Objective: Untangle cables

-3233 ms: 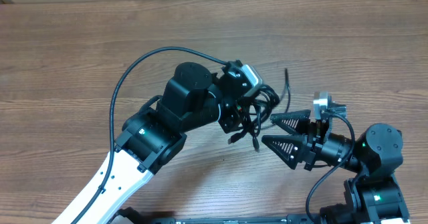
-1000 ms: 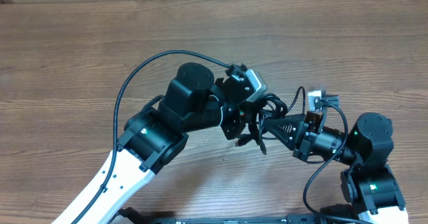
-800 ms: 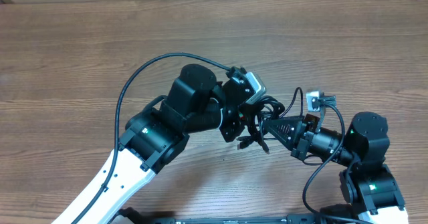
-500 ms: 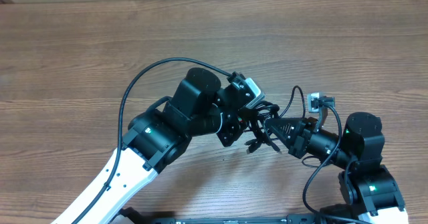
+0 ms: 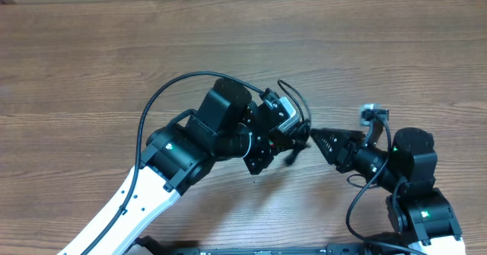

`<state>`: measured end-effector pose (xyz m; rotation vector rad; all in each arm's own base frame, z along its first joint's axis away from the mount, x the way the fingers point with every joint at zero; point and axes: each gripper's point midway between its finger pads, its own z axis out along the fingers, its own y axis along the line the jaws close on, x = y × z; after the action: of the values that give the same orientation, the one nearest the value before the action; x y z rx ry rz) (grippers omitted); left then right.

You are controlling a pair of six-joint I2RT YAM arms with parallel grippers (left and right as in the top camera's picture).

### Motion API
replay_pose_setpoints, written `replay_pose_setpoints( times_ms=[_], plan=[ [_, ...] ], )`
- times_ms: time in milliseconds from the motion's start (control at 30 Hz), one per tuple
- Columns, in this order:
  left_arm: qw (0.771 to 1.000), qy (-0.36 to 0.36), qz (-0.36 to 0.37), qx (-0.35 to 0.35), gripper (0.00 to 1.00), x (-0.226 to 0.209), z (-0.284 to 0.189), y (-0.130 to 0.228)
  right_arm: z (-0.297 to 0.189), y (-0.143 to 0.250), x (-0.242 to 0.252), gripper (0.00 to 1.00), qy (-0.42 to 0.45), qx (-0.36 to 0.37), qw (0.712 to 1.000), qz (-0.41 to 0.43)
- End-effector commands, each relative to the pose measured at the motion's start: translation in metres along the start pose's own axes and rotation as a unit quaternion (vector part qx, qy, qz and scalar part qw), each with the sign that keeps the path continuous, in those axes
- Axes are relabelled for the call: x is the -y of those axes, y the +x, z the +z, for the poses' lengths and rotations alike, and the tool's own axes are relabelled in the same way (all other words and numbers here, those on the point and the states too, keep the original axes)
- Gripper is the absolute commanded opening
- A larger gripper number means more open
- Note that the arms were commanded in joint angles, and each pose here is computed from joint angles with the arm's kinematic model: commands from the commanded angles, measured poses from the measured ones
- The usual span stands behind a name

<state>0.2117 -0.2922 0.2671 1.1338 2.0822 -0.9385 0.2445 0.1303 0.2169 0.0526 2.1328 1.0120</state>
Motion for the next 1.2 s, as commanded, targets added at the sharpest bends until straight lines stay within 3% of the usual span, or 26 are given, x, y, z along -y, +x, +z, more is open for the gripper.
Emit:
replay_pose_setpoints(
  times_ms=[0,233,333,467,567,767,1167],
  plan=[
    [0.998,0.047,0.023,0.027,0.04,0.022,-0.013,-0.015,-0.003,-0.013,0.007,0.46,0.027,0.028,0.999,0.000],
    [0.999,0.035,0.025,0.032,0.04,0.018,-0.013,-0.017,-0.003,-0.009,0.006,0.51,0.024,0.019,0.999,-0.010],
    [0.999,-0.039,0.009,0.028,0.04,-0.008,-0.013,-0.016,-0.003,-0.007,0.004,0.62,0.017,0.012,0.999,-0.039],
    [0.983,-0.160,-0.075,0.039,0.04,-0.050,-0.021,-0.016,-0.002,-0.003,0.003,0.69,0.012,0.004,0.999,-0.046],
    [0.984,-0.146,-0.084,0.054,0.04,-0.045,-0.020,-0.023,-0.003,0.003,-0.009,0.71,-0.022,-0.012,0.995,-0.093],
    [0.991,-0.087,-0.072,0.068,0.04,-0.025,-0.016,-0.033,-0.003,0.003,-0.010,0.72,-0.026,-0.012,0.995,-0.094],
    [0.995,-0.045,-0.061,0.064,0.04,-0.005,-0.011,-0.033,-0.003,0.002,-0.011,0.73,-0.027,-0.011,0.995,-0.095]
  ],
)
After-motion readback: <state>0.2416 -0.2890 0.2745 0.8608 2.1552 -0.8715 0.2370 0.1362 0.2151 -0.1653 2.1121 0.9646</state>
